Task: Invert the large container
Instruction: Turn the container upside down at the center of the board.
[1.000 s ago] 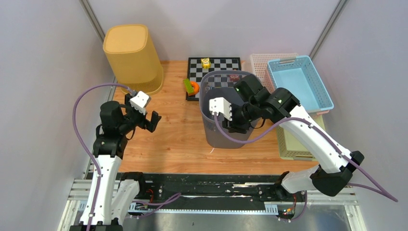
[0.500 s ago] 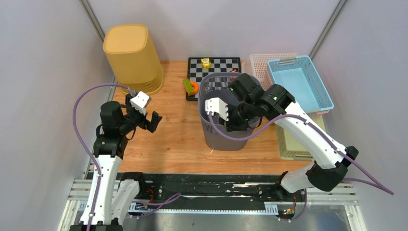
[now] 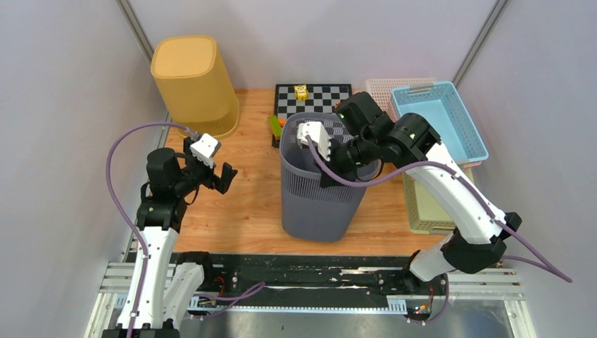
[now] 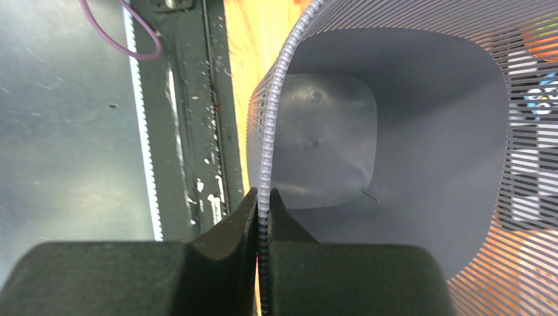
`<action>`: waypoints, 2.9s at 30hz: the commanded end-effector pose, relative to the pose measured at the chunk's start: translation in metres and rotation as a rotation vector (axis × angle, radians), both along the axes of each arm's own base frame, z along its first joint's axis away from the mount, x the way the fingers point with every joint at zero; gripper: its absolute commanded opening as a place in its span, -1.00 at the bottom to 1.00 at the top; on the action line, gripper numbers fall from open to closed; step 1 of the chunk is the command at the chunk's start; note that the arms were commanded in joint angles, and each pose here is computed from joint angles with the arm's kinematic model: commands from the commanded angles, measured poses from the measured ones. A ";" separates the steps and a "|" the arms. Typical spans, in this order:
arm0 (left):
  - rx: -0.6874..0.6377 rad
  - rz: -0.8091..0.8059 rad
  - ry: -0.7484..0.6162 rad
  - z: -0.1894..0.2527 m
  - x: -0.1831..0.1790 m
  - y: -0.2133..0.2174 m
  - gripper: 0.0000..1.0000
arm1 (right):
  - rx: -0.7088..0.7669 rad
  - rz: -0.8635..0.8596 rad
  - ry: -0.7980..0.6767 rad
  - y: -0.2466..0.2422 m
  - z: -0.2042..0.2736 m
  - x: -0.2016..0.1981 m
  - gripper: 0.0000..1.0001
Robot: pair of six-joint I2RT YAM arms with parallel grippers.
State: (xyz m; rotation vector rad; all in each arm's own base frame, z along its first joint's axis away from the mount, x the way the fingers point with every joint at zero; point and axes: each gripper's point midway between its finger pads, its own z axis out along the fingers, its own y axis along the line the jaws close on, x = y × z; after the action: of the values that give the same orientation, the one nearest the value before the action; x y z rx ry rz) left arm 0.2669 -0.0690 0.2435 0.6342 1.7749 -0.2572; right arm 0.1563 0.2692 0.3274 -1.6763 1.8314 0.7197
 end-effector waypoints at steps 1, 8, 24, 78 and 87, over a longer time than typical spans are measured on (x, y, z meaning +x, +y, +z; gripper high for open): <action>-0.011 -0.010 -0.005 0.000 -0.001 -0.003 1.00 | 0.141 -0.023 0.093 0.024 0.028 -0.005 -0.95; -0.012 -0.009 -0.001 -0.001 0.000 -0.003 1.00 | 0.236 -0.134 0.187 0.034 0.043 0.020 -0.95; -0.007 -0.008 0.020 -0.006 0.003 -0.002 1.00 | 0.556 -0.467 0.403 0.022 0.084 0.083 -0.95; 0.046 -0.061 0.138 -0.043 -0.008 -0.003 1.00 | 0.352 -0.708 0.182 -0.051 -0.105 0.092 -0.11; -0.019 -0.075 0.229 -0.038 -0.022 -0.011 1.00 | 0.317 -0.688 0.079 -0.059 -0.089 0.101 0.35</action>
State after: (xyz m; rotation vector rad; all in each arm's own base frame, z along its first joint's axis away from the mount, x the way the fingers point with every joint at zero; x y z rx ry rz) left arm 0.2525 -0.0714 0.1919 0.6975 1.9617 -0.3364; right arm 0.2634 0.2217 0.2448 -0.6737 1.9946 0.7973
